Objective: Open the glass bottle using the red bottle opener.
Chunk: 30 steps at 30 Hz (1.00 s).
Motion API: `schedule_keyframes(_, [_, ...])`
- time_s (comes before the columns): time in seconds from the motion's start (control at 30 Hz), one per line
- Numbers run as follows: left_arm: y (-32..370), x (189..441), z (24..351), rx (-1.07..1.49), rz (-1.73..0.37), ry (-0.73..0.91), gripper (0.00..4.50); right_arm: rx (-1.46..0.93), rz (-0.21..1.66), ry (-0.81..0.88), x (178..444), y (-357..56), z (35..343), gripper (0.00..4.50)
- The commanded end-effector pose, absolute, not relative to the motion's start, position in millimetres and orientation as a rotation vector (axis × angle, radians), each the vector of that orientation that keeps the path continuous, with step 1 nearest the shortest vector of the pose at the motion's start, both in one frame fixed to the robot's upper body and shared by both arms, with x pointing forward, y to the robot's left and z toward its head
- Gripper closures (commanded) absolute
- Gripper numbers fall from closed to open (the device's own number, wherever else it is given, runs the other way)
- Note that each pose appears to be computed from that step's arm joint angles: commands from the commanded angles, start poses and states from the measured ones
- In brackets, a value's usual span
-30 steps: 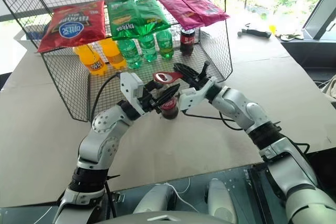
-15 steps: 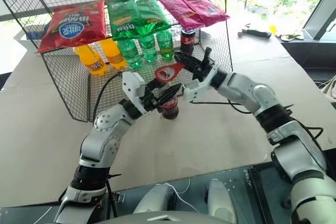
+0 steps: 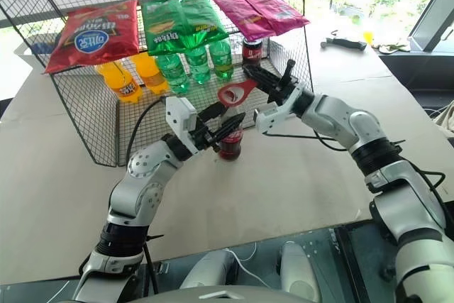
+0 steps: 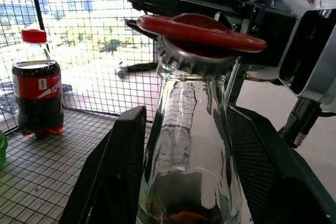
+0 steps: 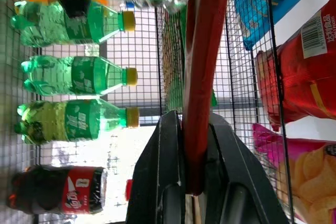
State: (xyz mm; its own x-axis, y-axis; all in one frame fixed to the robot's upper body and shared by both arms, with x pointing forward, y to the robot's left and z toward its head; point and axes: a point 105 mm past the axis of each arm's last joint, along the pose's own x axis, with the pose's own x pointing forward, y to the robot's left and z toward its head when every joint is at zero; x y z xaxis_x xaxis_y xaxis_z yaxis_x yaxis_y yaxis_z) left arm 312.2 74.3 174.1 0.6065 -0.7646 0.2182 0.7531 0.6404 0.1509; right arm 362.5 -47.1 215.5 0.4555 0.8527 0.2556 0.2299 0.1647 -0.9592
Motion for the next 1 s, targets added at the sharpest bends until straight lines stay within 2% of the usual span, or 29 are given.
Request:
schedule_keyframes(0.03, [74.2,309.6,165.0,0.051,-0.895,-0.235,2.08,-1.305,0.657,-1.065,351.3,-38.4,211.6,4.5])
schedule_keyframes(0.3, [78.6,308.1,163.9,0.054,-0.89,-0.226,2.08,-1.221,0.686,-1.052,343.8,-28.7,210.6,4.5])
schedule_keyframes(0.67, [83.4,303.2,159.7,0.068,-0.887,-0.208,2.08,-0.885,0.647,-0.989,340.1,-31.6,234.2,4.5])
schedule_keyframes(1.0, [91.7,300.6,157.7,0.092,-0.876,-0.196,2.08,-0.825,0.664,-0.943,331.9,-28.6,231.1,4.5])
